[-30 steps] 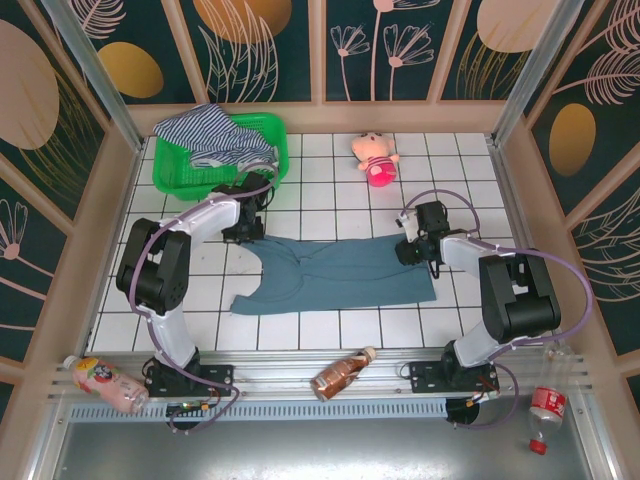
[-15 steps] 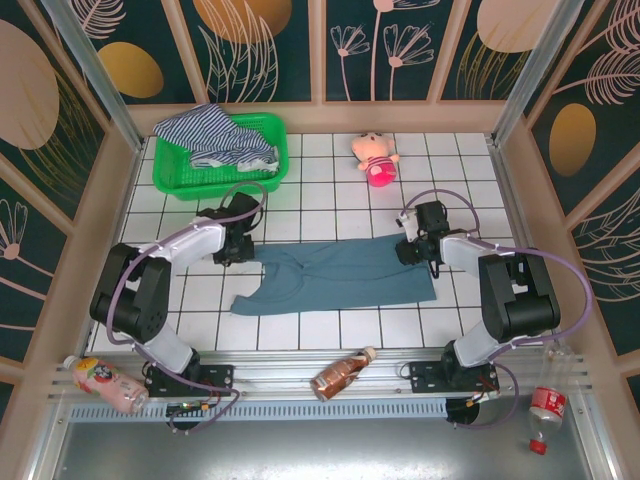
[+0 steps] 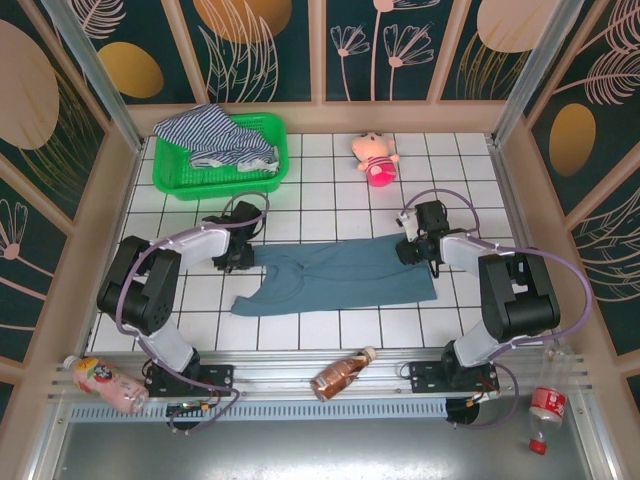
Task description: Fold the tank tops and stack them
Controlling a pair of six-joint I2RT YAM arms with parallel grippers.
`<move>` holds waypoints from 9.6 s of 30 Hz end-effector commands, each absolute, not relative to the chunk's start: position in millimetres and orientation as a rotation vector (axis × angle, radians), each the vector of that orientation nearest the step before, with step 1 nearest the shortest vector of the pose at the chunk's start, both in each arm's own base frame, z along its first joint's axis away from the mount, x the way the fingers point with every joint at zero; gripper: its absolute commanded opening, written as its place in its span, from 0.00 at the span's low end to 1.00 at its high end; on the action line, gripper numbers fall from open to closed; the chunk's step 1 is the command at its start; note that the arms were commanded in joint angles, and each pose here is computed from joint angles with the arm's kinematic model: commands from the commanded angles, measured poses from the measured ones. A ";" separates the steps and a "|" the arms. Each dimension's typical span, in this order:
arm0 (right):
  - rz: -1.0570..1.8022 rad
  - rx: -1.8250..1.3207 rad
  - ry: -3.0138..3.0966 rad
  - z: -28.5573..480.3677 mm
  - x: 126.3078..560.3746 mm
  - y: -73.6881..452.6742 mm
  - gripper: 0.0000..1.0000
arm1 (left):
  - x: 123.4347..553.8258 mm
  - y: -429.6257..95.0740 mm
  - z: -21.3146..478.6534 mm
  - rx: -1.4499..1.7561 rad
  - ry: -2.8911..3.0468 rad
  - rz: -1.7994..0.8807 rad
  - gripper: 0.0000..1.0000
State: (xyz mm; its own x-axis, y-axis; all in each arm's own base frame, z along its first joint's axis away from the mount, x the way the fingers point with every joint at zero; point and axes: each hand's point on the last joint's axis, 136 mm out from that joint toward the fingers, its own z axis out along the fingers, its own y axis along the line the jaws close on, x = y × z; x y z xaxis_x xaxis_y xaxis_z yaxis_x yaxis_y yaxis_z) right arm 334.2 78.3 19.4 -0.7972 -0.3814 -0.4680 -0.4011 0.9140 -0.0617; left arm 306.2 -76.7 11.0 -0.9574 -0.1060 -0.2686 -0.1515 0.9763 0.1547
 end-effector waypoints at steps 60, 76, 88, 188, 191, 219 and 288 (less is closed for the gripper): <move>-0.052 -1.051 2.626 6.6 268.7 81.1 0.45 | 373.3 -240.4 -7.2 0.176 2.989 -0.218 0.35; 0.080 -1.366 2.587 -3.4 197.7 115.8 0.47 | 476.4 -308.3 4.1 0.497 2.748 -0.314 0.37; 0.248 -1.547 2.402 29.7 171.8 157.7 0.47 | 496.6 -338.8 4.4 0.653 2.610 -0.436 0.40; 0.341 -1.876 1.930 115.0 274.8 267.9 0.08 | 395.0 -239.2 155.3 0.243 2.573 -0.406 0.60; 0.307 -1.877 1.937 109.0 289.4 266.4 0.08 | 385.1 -236.4 152.4 0.243 2.594 -0.433 0.61; 0.416 -1.849 2.046 73.6 301.7 265.4 0.13 | 306.1 -239.2 132.5 0.062 2.665 -0.827 0.61; 0.529 -0.490 2.518 89.8 339.5 224.5 0.04 | 325.0 -292.1 48.1 0.581 2.735 -0.159 0.00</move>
